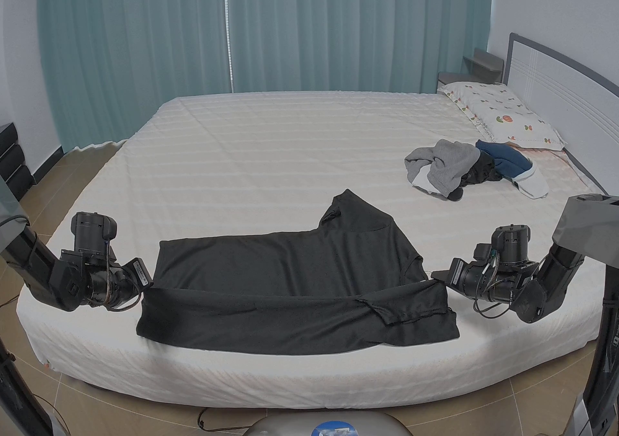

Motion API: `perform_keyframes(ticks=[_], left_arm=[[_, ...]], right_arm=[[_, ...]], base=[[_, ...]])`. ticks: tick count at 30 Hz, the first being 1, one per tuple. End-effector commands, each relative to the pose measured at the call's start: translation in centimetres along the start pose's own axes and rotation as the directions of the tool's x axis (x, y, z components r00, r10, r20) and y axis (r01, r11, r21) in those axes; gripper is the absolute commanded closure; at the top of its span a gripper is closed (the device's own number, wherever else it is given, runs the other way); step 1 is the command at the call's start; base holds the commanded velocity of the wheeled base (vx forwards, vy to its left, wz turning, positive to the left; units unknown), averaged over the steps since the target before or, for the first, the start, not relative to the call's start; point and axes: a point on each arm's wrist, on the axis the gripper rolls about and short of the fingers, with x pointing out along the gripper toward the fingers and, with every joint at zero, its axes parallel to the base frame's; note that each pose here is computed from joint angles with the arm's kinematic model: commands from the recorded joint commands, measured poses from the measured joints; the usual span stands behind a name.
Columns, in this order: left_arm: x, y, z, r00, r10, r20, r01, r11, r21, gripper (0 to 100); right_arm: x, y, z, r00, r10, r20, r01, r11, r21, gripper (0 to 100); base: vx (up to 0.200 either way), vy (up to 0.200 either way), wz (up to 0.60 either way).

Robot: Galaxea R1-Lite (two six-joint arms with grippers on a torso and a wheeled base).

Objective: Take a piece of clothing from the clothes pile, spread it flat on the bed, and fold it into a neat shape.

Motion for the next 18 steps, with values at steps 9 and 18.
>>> perform_keyframes(ticks=[9, 18], left_arm=[[-1.5, 0.2, -0.2, 1.000, -0.004, 0.018, 0.004, 1.000, 0.001, 100], [-4.9, 1.1, -0.8, 0.998, -0.019, 0.059, 0.020, 1.000, -0.009, 100]], right_arm=[[-1.9, 0.2, 0.6, 0.999, 0.011, 0.041, -0.011, 1.000, -0.001, 100], [-10.5, 2.5, -0.6, 0.997, 0.023, 0.067, -0.023, 1.000, -0.013, 100]], base=[[0.000, 0.000, 0.00], [0.000, 0.000, 0.00]])
